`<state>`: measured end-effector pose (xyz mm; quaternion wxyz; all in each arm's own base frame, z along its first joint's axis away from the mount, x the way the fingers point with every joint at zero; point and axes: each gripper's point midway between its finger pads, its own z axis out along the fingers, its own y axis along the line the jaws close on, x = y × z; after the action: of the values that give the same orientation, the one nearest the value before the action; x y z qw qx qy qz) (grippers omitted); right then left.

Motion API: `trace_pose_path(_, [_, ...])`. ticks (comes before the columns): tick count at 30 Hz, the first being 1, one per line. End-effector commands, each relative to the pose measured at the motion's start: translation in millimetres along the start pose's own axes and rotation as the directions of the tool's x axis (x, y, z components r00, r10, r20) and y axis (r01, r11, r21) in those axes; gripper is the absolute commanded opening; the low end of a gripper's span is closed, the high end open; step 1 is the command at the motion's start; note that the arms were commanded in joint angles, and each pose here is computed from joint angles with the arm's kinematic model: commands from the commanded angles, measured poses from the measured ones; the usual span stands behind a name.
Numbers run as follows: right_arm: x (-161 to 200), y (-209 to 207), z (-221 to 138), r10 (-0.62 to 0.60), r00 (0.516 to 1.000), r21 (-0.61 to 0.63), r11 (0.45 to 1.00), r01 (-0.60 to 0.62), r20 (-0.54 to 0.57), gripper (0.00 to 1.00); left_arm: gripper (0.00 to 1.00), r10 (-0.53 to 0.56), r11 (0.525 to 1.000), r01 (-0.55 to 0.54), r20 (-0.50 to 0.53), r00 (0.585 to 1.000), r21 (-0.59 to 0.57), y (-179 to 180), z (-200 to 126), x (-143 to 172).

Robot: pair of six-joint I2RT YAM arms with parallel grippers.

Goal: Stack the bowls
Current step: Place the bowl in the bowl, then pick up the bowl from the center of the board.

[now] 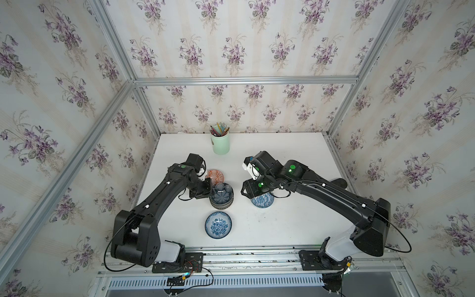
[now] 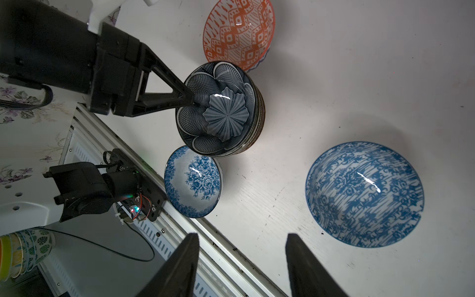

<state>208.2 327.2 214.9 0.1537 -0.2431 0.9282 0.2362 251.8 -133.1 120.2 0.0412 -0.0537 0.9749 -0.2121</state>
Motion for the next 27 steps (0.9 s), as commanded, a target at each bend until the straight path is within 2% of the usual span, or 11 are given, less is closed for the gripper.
trace_pose_path(1, [-1, -1, -1, -0.008, 1.0, 0.008, 1.0, 0.008, 0.007, 0.59, 0.33, 0.005, 1.0, -0.004, 0.033, 0.999, -0.026, 3, -9, -1])
trace_pose_path(7, [-2, -2, -3, -0.006, 1.0, 0.01, 1.0, 0.005, 0.021, 0.6, 0.34, -0.014, 0.999, 0.017, 0.094, 0.995, -0.027, 4, -23, -6])
trace_pose_path(13, [-4, -3, -6, -0.006, 0.999, 0.013, 1.0, 0.005, 0.043, 0.61, 0.36, -0.075, 0.996, 0.081, 0.154, 0.985, -0.038, 13, -40, -7])
trace_pose_path(18, [-9, -4, -12, 0.004, 0.996, 0.014, 1.0, -0.005, 0.093, 0.63, 0.47, -0.128, 0.99, 0.137, 0.196, 0.972, -0.033, 19, -51, -11])
trace_pose_path(19, [-10, -5, -14, 0.009, 0.995, 0.015, 1.0, -0.011, 0.104, 0.68, 0.5, -0.133, 0.989, 0.143, 0.197, 0.971, -0.036, 20, -50, -12])
trace_pose_path(22, [-11, -7, -18, 0.017, 0.991, 0.021, 1.0, -0.02, 0.135, 0.7, 0.54, -0.151, 0.986, 0.161, 0.198, 0.969, -0.037, 22, -48, -18])
trace_pose_path(23, [-12, -7, -20, 0.02, 0.989, 0.021, 1.0, -0.023, 0.145, 0.79, 0.55, -0.157, 0.985, 0.167, 0.199, 0.967, -0.033, 22, -47, -21])
trace_pose_path(24, [-12, -8, -21, 0.024, 0.988, 0.022, 0.999, -0.027, 0.151, 0.82, 0.54, -0.168, 0.983, 0.178, 0.199, 0.965, -0.032, 23, -45, -23])
trace_pose_path(27, [-11, -10, -24, 0.029, 0.986, 0.025, 0.999, -0.034, 0.163, 0.83, 0.54, -0.197, 0.977, 0.209, 0.208, 0.958, -0.033, 27, -38, -35])
